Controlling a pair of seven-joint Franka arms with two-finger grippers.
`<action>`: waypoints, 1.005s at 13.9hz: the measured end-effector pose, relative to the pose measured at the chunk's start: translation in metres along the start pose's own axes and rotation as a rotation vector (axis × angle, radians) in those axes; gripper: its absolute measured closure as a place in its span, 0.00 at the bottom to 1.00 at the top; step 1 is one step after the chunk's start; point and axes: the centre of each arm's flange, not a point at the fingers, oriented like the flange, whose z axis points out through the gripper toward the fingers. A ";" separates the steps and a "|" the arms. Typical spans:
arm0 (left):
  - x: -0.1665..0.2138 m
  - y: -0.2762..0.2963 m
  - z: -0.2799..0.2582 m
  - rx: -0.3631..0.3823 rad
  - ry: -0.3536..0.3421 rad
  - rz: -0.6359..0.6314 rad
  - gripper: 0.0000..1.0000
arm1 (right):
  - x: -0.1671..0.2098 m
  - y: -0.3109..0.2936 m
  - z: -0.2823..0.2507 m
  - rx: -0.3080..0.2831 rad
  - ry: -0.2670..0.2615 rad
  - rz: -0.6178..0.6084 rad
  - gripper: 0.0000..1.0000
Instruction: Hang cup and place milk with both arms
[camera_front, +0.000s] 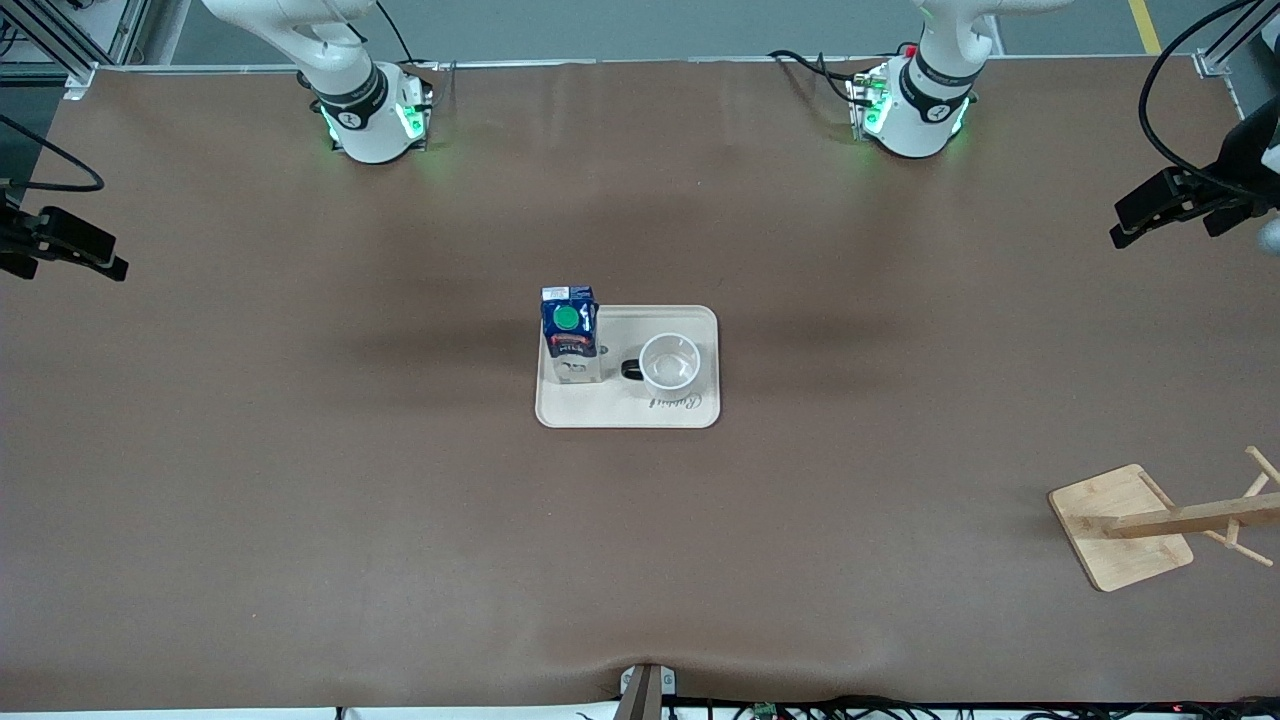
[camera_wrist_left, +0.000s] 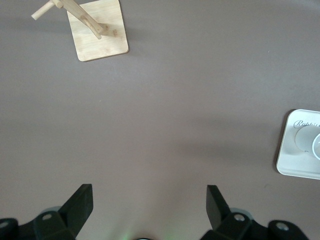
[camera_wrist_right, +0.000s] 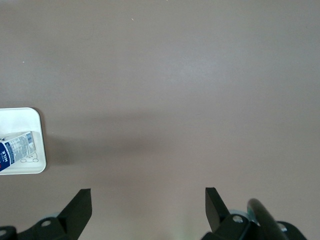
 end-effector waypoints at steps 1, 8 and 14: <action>0.000 0.000 0.000 0.001 -0.004 0.000 0.00 | 0.000 0.000 0.000 0.000 0.000 0.000 0.00; -0.002 0.005 0.001 0.002 -0.017 0.010 0.00 | 0.000 0.000 0.000 0.000 0.000 0.000 0.00; 0.002 0.105 0.054 -0.005 -0.068 0.032 0.00 | 0.000 0.000 0.000 0.000 0.000 0.001 0.00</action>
